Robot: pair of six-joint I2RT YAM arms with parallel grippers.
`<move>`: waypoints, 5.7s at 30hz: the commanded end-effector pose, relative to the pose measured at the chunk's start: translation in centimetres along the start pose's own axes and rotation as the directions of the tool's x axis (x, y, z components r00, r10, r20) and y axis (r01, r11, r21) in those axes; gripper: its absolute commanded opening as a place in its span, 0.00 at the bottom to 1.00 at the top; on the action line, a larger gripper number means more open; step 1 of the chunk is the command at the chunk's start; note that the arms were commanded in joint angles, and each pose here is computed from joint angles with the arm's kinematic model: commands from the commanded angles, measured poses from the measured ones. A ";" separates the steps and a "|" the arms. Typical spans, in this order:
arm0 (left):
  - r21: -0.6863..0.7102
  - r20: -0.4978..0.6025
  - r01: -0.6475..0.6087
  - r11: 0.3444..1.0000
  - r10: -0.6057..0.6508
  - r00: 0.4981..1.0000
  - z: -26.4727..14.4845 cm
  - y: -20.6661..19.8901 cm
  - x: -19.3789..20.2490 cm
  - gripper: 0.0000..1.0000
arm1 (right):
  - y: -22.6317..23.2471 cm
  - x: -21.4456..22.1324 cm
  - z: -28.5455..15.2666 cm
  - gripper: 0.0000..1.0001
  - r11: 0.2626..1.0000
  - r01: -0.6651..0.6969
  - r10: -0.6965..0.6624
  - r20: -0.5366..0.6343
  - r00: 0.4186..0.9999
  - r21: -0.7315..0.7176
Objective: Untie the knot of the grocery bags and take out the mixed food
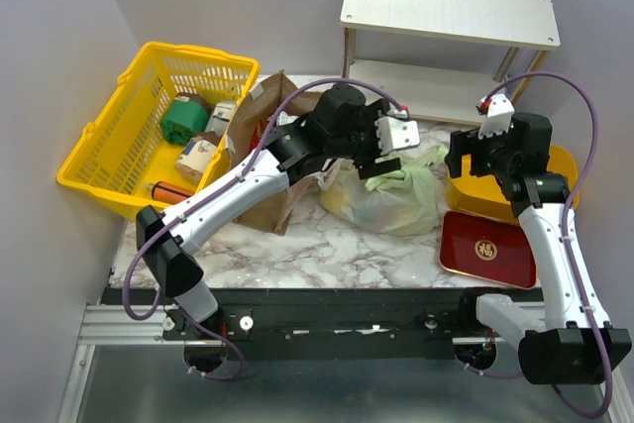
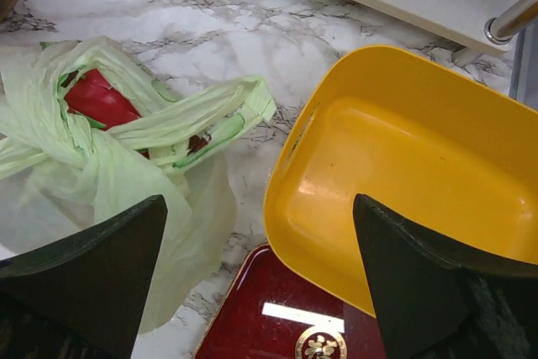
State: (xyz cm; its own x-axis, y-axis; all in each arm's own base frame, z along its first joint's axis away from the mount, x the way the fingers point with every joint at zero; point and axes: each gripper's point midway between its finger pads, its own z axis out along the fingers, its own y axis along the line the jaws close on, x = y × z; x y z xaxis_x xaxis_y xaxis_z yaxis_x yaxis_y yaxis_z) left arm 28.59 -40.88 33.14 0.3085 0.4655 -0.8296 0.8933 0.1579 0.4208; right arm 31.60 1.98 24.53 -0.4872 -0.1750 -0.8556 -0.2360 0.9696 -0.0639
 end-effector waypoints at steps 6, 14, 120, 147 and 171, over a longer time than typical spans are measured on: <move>0.117 -0.262 0.090 0.989 -0.057 0.963 -10.0 -6.2 9.7 0.81 | 2.0 0.8 0.3 1.00 0.993 0.009 -0.009 0.002 1.000 -0.122; 0.188 -0.325 0.174 0.966 -0.106 0.940 -8.1 -7.7 14.0 0.44 | 3.9 0.0 1.2 1.00 0.970 -0.044 0.044 -0.006 0.999 -0.238; 0.015 -0.329 0.151 0.988 -0.138 0.934 1.6 -1.8 14.3 0.19 | 12.4 3.1 3.8 0.00 0.794 0.249 -0.338 -0.063 0.939 -0.555; 0.078 -0.033 0.285 0.955 -0.283 0.959 -3.9 0.7 5.2 0.82 | 7.6 -0.7 1.2 0.66 0.905 -0.001 -0.025 -0.056 0.998 -0.425; -0.061 -0.199 0.183 0.981 -0.191 0.961 3.8 2.8 8.6 0.00 | 5.0 -4.6 7.3 0.00 0.941 -0.058 0.044 -0.049 0.998 -0.335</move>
State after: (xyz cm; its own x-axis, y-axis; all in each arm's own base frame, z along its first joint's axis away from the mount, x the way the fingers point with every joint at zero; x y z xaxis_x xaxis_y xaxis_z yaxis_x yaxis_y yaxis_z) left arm 31.74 -41.10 19.47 0.0169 0.6593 -0.7516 0.9723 0.1645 0.1662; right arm 34.81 9.10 17.40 -0.7022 -0.1447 -0.6971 -0.4445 0.8539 0.2706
